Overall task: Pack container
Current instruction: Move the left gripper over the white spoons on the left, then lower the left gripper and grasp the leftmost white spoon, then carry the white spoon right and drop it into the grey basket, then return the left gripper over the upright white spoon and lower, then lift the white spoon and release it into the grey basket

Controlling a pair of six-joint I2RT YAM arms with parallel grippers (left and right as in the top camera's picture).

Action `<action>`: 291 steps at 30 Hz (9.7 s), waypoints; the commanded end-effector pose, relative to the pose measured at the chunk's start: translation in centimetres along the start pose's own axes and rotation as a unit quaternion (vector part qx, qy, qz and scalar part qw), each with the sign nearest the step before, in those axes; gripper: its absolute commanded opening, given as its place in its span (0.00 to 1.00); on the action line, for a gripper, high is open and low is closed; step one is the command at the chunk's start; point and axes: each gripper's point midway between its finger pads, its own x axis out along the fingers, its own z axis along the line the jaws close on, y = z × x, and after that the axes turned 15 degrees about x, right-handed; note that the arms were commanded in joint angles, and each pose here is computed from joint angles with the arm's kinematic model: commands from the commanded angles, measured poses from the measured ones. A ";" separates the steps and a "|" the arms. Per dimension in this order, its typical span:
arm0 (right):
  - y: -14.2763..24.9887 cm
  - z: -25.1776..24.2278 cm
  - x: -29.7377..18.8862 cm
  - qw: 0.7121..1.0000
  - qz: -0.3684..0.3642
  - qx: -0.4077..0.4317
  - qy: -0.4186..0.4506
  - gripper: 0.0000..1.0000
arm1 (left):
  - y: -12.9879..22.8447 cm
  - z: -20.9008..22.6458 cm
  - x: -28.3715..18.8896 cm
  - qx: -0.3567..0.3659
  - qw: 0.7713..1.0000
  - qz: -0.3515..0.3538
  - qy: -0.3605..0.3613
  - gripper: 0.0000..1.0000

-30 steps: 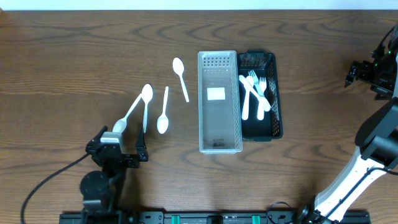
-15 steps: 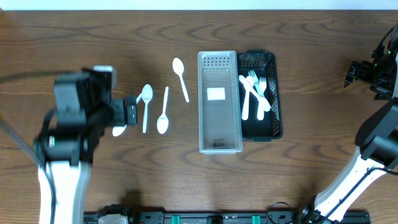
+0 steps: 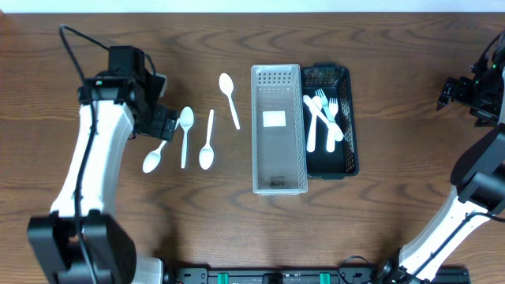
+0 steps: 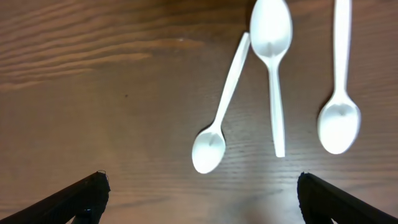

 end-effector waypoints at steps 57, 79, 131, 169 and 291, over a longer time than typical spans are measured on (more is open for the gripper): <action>0.0 0.1 -0.2 1.000 -0.003 -0.008 -0.001 0.99 | 2.1 -0.5 12.3 -0.006 0.989 0.077 0.128 0.98; 0.0 0.1 -0.2 1.000 -0.002 -0.008 -0.001 0.99 | 1.7 -0.9 12.3 0.000 0.989 0.073 0.129 0.98; 0.0 0.1 -0.2 1.000 -0.003 -0.008 -0.001 0.99 | 2.9 -1.8 13.3 -0.030 0.985 0.108 0.129 0.06; 0.0 0.1 -0.2 1.000 -0.002 -0.008 -0.001 0.99 | -11.6 -15.6 -12.5 -0.130 0.970 -0.122 0.162 0.06; 0.0 0.1 -0.2 1.000 -0.003 -0.008 -0.001 0.99 | -1.1 -6.3 13.1 -0.114 0.985 0.089 0.096 0.72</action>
